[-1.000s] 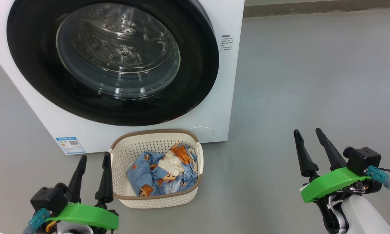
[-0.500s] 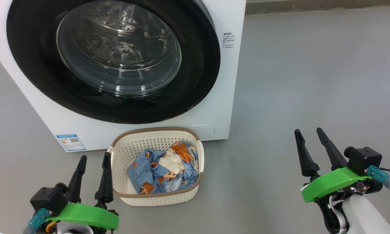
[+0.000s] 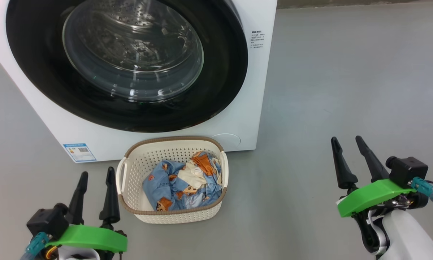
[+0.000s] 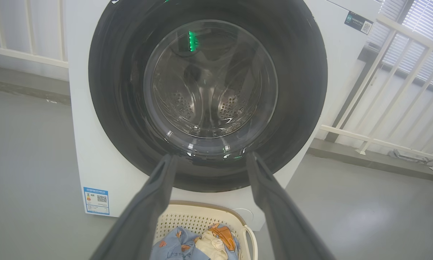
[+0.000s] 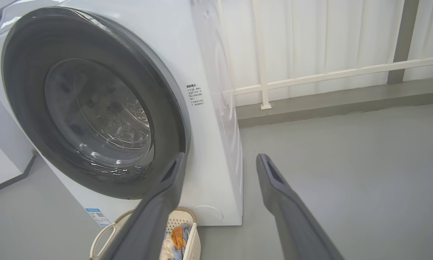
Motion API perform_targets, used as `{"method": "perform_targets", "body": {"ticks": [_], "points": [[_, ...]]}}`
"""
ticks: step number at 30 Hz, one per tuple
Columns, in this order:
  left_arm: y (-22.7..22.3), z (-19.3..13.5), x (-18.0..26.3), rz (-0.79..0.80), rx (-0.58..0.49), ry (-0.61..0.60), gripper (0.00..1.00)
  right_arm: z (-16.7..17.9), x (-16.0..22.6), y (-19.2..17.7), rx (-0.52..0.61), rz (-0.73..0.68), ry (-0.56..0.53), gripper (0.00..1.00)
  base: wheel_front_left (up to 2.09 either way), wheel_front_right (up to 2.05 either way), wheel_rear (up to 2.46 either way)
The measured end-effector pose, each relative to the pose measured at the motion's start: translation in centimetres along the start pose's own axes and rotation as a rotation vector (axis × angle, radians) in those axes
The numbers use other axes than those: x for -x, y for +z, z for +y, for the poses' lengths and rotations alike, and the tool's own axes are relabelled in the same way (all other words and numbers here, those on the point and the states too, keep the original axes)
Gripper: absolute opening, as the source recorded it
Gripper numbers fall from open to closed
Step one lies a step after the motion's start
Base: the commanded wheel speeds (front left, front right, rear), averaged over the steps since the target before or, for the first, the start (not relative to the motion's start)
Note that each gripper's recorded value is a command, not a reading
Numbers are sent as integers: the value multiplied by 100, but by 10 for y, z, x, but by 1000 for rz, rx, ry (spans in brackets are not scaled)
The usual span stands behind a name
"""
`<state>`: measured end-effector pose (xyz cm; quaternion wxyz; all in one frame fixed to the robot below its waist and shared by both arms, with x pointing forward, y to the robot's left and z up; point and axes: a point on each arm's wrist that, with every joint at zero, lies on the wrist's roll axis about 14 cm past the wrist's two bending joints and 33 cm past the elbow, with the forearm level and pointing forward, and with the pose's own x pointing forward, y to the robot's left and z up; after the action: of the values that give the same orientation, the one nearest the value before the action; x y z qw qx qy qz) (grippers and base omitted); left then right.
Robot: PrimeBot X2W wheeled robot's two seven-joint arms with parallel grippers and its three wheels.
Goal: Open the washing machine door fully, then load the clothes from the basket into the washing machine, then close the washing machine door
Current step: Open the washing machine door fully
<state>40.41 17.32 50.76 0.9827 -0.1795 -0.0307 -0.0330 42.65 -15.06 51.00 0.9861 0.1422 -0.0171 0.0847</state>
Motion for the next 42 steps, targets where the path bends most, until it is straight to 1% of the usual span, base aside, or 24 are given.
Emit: {"method": "perform_targets", "body": {"ticks": [7,15,16,17,18,19,20,25,31,34,37,41,42], "points": [[-6,2,-2,13,1,9,100,-6,-15,7,21,-11,-1,100,0,0,0],[-4,2,-14,5,-7,2,100,-15,-42,18,44,-27,0,100,0,0,0],[-5,4,-15,7,-8,5,100,-15,-47,20,43,-31,1,96,0,0,0],[-7,5,-15,11,-8,9,100,-15,-51,22,31,-37,2,54,0,0,0],[-8,7,-15,16,-9,14,100,-14,-55,24,15,-43,2,27,0,0,0],[-10,9,-15,21,-10,19,100,-14,-60,26,6,-48,4,5,0,0,0],[-11,11,-15,24,-11,23,100,-14,-64,27,2,-53,6,0,0,0,0],[-10,16,-21,18,-15,33,100,-18,-84,38,-54,-81,6,0,0,0,0],[-13,23,-25,25,-13,49,100,-15,-113,55,-167,-104,30,0,0,0,0],[-16,27,-27,29,-12,58,100,-11,-129,66,-258,-109,49,0,0,0,0],[-16,29,-33,26,-14,59,100,-7,-143,69,-382,-89,69,0,0,0,0],[-20,33,-40,30,-14,66,100,-9,-163,70,-501,-48,91,0,0,0,0],[-22,35,-40,36,-14,70,100,-8,-167,70,-515,-35,98,0,0,0,0]]}}
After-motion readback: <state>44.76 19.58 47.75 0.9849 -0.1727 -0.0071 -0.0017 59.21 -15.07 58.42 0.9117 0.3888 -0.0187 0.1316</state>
